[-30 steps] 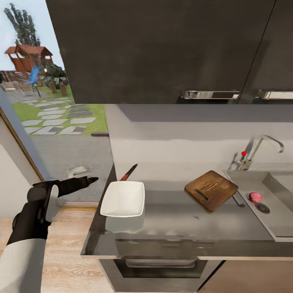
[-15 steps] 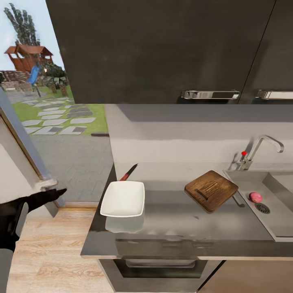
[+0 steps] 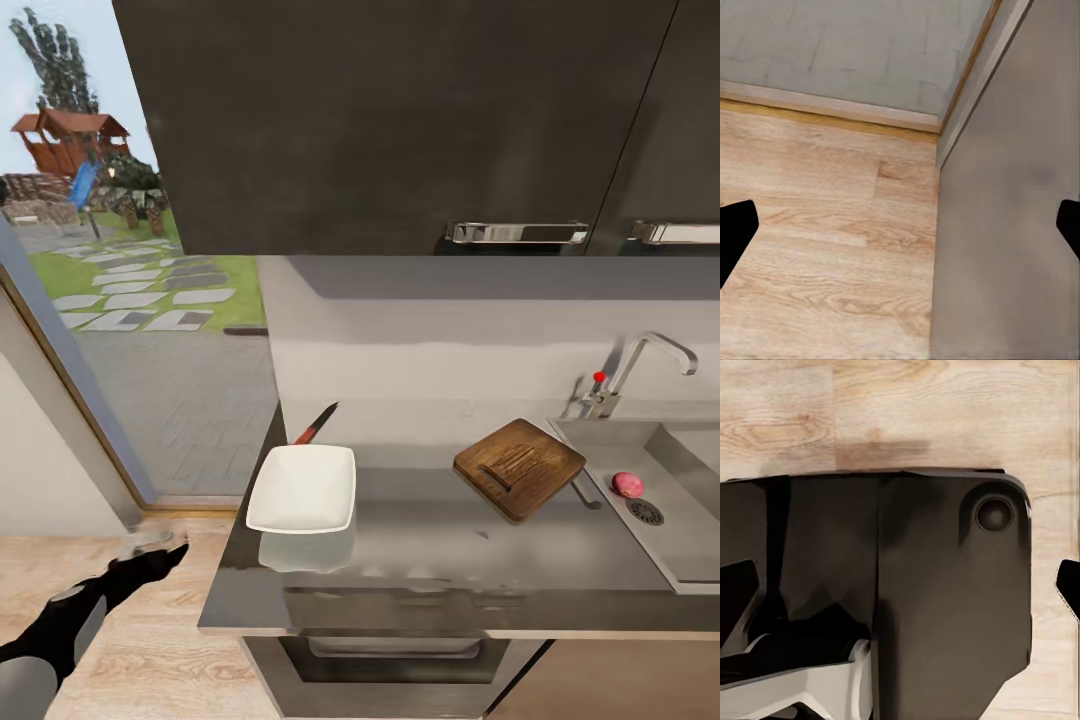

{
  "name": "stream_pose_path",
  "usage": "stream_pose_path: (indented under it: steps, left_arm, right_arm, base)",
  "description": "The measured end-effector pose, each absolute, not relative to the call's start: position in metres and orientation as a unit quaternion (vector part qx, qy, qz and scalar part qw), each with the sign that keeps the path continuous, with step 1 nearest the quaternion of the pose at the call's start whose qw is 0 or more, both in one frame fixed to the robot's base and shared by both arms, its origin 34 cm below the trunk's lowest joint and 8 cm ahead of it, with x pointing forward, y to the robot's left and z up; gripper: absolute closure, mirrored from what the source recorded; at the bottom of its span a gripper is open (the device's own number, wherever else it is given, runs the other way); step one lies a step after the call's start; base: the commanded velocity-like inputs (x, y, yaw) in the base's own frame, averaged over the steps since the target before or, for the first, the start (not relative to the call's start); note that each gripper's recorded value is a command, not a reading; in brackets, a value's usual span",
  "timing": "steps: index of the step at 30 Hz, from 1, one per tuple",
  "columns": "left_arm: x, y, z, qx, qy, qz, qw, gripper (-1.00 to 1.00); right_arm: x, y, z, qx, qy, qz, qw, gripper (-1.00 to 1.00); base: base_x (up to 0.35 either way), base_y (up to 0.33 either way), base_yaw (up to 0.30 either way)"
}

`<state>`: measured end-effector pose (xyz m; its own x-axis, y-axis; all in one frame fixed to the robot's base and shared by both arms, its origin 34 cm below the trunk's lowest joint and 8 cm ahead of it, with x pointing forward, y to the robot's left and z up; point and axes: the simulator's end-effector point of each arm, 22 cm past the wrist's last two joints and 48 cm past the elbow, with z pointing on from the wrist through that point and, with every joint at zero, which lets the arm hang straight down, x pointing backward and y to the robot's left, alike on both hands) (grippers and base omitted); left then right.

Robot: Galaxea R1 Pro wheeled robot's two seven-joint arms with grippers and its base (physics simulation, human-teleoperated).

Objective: In the kitchen, take the Vidalia onion out of the sink, dice it on the chopping board with the paring knife, put the diced onion into the bowl on the countertop, then place both the paring knife and the chopping board into the sink.

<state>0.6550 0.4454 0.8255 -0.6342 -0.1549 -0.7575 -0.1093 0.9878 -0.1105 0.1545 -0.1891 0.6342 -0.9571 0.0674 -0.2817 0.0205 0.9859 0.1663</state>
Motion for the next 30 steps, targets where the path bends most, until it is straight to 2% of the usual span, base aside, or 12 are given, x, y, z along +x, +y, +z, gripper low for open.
stream_pose_path:
  steps: [3, 7, 14, 23, 26, 30]
  left_arm:
    - [0.632, 0.441, 0.803, -0.070, 0.907, -0.028, 0.415, -1.00]
    - [0.616, 0.445, 0.800, -0.049, 0.879, 0.004, 0.475, -1.00]
    - [0.570, 0.473, 0.777, -0.069, 0.878, 0.055, 0.471, -1.00]
    - [0.528, 0.471, 0.766, -0.057, 0.871, 0.067, 0.483, -1.00]
    - [0.507, 0.469, 0.758, -0.053, 0.873, 0.069, 0.480, -1.00]
    - [0.473, 0.431, 0.747, -0.037, 0.867, 0.055, 0.494, -1.00]
  right_arm:
    - [0.168, -0.194, 0.635, 0.023, 0.984, 0.071, 0.161, -1.00]
    - [0.176, -0.206, 0.636, 0.019, 0.983, 0.061, 0.170, -1.00]
    - [0.191, -0.220, 0.638, 0.014, 0.981, 0.053, 0.185, -1.00]
    - [0.221, -0.241, 0.644, 0.007, 0.975, 0.042, 0.218, -1.00]
    - [0.231, -0.245, 0.647, 0.005, 0.973, 0.040, 0.228, -1.00]
    - [0.235, -0.247, 0.648, 0.004, 0.972, 0.040, 0.233, -1.00]
  base:
    - [0.000, 0.000, 0.000]
    - [0.000, 0.000, 0.000]
    - [0.000, 0.000, 0.000]
    - [0.000, 0.000, 0.000]
    - [0.000, 0.000, 0.000]
    - [0.000, 0.000, 0.000]
